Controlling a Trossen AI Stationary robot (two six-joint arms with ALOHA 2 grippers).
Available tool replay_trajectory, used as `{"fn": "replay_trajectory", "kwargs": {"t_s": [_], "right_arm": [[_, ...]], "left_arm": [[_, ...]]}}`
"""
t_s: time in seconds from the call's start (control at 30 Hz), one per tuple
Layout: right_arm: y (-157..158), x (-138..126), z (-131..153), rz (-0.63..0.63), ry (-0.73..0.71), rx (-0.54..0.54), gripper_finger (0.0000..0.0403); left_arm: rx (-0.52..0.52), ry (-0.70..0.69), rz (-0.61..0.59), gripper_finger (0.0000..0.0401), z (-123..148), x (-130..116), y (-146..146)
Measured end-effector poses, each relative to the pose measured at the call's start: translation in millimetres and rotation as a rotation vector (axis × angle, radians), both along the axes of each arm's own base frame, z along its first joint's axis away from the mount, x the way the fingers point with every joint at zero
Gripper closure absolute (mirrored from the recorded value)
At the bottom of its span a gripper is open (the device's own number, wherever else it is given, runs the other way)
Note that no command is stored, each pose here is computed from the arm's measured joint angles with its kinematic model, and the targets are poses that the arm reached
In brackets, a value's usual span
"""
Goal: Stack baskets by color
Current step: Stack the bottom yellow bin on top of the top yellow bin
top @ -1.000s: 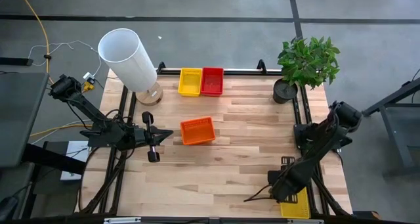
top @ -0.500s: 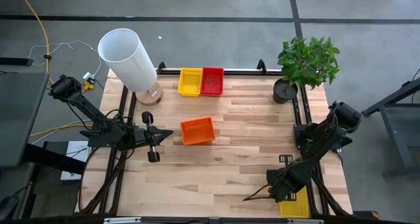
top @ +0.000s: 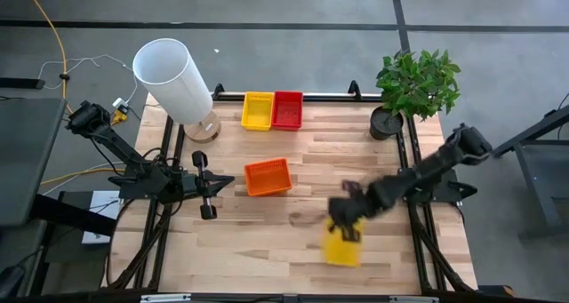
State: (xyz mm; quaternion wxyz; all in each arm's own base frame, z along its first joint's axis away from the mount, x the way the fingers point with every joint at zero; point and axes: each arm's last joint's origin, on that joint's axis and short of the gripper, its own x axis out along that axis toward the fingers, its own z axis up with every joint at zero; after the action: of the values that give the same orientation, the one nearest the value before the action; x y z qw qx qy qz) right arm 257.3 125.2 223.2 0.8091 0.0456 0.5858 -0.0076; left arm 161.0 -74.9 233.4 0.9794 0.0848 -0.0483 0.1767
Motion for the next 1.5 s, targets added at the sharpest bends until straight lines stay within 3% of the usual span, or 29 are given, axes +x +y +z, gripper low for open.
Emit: {"fn": "replay_trajectory", "kwargs": {"t_s": [0.1, 0.2, 0.4, 0.57, 0.7, 0.9, 1.1, 1.3, 1.5], "right_arm": [[-34.4, 23.7, 22.0, 0.014, -0.222, 0.044, 0.0401], [-69.6, 40.8, 42.6, 0.003, -0.435, 0.017, 0.0401], [-129.3, 73.9, 84.1, -0.04, -0.626, -0.232, 0.0402], [-180.0, 110.1, 111.6, -0.06, -0.625, -0.472, 0.0402], [-231.4, 137.0, 122.8, -0.09, -0.588, -0.589, 0.0402], [-292.8, 169.5, 119.8, 0.037, -0.53, -0.619, 0.0403], [-331.9, 196.2, 100.6, 0.081, -0.441, -0.634, 0.0403], [-350.2, 215.0, 74.9, 0.109, -0.419, -0.639, 0.0403], [-349.7, 211.4, 61.5, 0.198, -0.328, -0.634, 0.0403]], "left_arm": [[0.0, 0.0, 0.0, 0.0401, 0.0, 0.0, 0.0], [-0.001, 0.0, 0.0, 0.0401, 0.0, 0.0, 0.0], [0.001, 0.002, 0.0, 0.0401, -0.2, 0.0, 0.0], [0.001, 0.006, 0.0, 0.0401, -0.7, 0.2, -0.1], [-0.019, 0.001, -0.003, 0.0401, -1.0, 0.2, -0.1], [-0.055, 0.021, -0.011, 0.0401, -5.4, 0.7, -0.6], [-0.085, 0.04, -0.015, 0.0401, -9.2, 1.1, -0.8], [-0.084, 0.04, -0.015, 0.0401, -9.2, 1.1, -0.8], [-0.082, 0.046, -0.014, 0.0401, -9.9, 1.2, -0.8]]}}
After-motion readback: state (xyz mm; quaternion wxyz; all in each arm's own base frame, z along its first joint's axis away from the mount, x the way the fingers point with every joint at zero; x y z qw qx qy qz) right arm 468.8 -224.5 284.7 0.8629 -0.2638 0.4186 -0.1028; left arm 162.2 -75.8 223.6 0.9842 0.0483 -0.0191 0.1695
